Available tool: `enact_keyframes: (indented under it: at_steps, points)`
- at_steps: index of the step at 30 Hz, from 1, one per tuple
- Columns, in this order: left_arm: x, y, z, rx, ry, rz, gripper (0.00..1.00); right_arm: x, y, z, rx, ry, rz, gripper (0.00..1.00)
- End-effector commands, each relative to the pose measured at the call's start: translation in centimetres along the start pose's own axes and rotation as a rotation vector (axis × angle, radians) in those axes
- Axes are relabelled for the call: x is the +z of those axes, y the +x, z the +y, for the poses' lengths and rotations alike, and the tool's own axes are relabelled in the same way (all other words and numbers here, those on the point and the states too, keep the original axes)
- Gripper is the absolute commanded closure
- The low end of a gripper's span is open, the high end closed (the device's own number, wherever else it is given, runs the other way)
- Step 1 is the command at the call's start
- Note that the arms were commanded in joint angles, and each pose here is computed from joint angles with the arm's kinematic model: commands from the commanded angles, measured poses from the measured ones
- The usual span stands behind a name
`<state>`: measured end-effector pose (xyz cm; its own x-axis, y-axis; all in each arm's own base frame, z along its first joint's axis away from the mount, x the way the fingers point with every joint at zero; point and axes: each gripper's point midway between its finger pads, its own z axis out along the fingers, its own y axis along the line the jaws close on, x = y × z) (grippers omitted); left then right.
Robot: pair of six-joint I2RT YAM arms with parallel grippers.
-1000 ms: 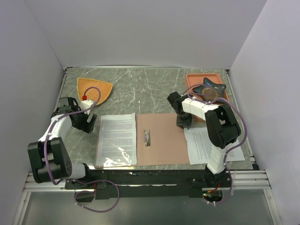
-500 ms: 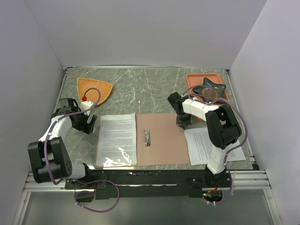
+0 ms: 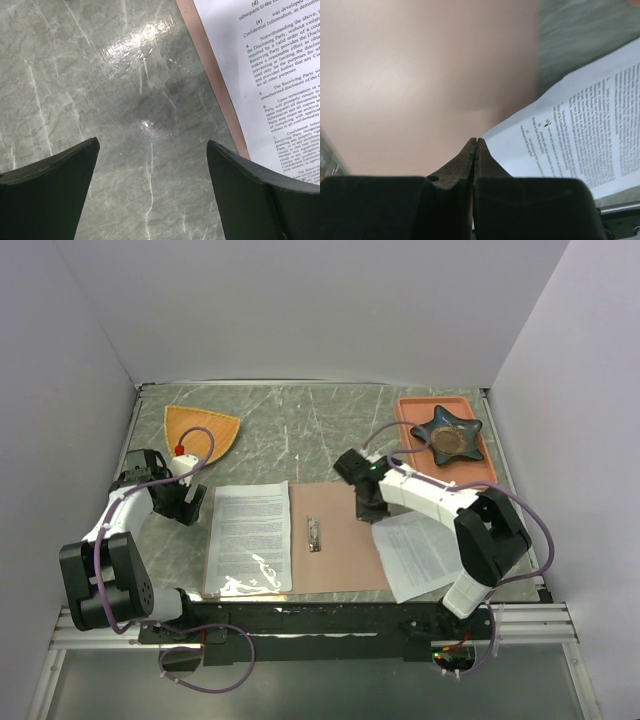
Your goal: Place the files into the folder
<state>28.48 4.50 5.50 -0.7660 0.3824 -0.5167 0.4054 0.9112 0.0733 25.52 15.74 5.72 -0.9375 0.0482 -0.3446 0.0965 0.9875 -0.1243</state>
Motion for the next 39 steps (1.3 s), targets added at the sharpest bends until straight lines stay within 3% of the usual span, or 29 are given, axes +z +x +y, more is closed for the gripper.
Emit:
enact_keyframes:
  at_steps: [1, 6, 12, 16, 21, 22, 23, 24, 25, 26, 27, 31, 33, 39]
  points:
    - [-0.7, -0.9, 0.3, 0.017, -0.018, -0.049, 0.04, -3.0, 1.2, 4.5, -0.073, -0.088, -0.026, 1.0]
    - [-1.1, -0.9, 0.4, 0.022, -0.028, -0.057, 0.04, -5.3, 4.5, 11.5, -0.271, -0.177, -0.018, 1.0]
    - [-1.7, -0.9, 0.7, 0.026, -0.042, -0.065, 0.04, -6.4, 8.3, 16.6, -0.464, -0.247, -0.004, 1.0]
    - [-1.9, -0.9, 0.8, 0.029, -0.045, -0.067, 0.04, -6.8, 12.4, 17.7, -0.61, -0.328, 0.04, 1.0]
    - [-1.9, -0.9, 0.9, 0.024, -0.043, -0.068, 0.04, -6.0, 15.4, 14.4, -0.685, -0.304, 0.104, 0.99]
    - [-1.9, -1.0, 0.8, 0.022, -0.037, -0.07, 0.04, -6.0, 15.4, 13.9, -0.676, -0.299, 0.093, 0.9]
    - [-1.9, -1.1, 0.8, 0.02, -0.033, -0.07, 0.04, -6.2, 15.2, 12.7, -0.66, -0.286, 0.08, 0.74]
    - [-1.9, -1.1, 0.8, 0.019, -0.03, -0.068, 0.04, -6.3, 14.7, 12.0, -0.62, -0.268, 0.062, 0.49]
    - [-2.0, -1.1, 0.9, 0.018, -0.032, -0.067, 0.04, -6.2, 13.6, 10.5, -0.585, -0.204, 0.021, 0.35]
    - [-2.1, -1.3, 1.0, 0.018, -0.034, -0.073, 0.04, -6.6, 12.1, 9.2, -0.465, -0.178, -0.013, 0.1]
    - [-2.1, -1.4, 0.9, 0.019, -0.032, -0.072, 0.04, -6.7, 11.1, 8.0, -0.388, -0.152, -0.031, 0.03]
    - [-2.5, -1.6, 1.0, 0.02, -0.035, -0.074, 0.04, -6.4, 7.2, 2.5, 0.0, -0.185, -0.048, 0.01]
    - [-2.7, -1.8, 1.0, 0.021, -0.034, -0.08, 0.04, -4.1, 6.9, -1.1, 0.157, -0.13, 0.005, 0.01]
    - [-3.0, -2.2, 1.0, 0.027, -0.035, -0.088, 0.04, -1.9, 6.3, -8.6, 0.349, 0.048, 0.048, 0.06]
